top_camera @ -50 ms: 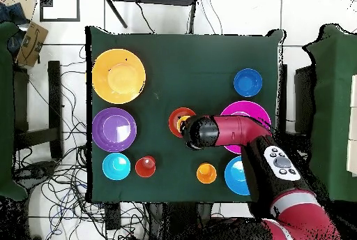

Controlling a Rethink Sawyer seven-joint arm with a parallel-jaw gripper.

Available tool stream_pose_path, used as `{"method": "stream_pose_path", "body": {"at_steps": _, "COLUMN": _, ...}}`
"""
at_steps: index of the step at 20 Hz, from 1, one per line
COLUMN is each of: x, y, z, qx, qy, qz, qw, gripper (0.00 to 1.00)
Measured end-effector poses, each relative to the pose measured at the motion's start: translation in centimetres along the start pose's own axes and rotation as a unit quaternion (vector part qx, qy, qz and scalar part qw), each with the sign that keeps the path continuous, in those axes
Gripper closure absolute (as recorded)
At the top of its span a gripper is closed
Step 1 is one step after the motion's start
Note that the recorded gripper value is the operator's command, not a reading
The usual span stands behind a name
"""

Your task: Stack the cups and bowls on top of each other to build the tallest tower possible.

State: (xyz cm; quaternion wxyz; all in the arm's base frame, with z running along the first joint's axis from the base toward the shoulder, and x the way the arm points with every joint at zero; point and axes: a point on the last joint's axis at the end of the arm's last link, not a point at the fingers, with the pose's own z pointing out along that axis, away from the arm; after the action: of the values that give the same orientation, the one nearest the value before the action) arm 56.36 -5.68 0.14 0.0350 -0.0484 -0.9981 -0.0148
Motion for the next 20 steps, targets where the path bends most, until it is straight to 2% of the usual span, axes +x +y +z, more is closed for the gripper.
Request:
{"method": "stream_pose_path", "body": {"at_steps": 10, "x": -0.5, "y": 1.4, "z": -1.9, "qx": -0.014, "qy": -0.003, "qz": -0.011, "qw": 0.9998, "gripper": 0.0}}
{"method": "stream_pose_path", "body": {"at_steps": 14, "x": -1.0, "y": 1.9, "z": -3.6, "qx": -0.018, "qy": -0.015, "qz": -0.017, "qw": 0.9996, "gripper": 0.0}}
{"method": "stream_pose_path", "body": {"at_steps": 20, "x": -2.0, "y": 2.3, "z": -5.9, "qx": -0.013, "qy": -0.037, "qz": -0.025, "qw": 0.9989, "gripper": 0.0}}
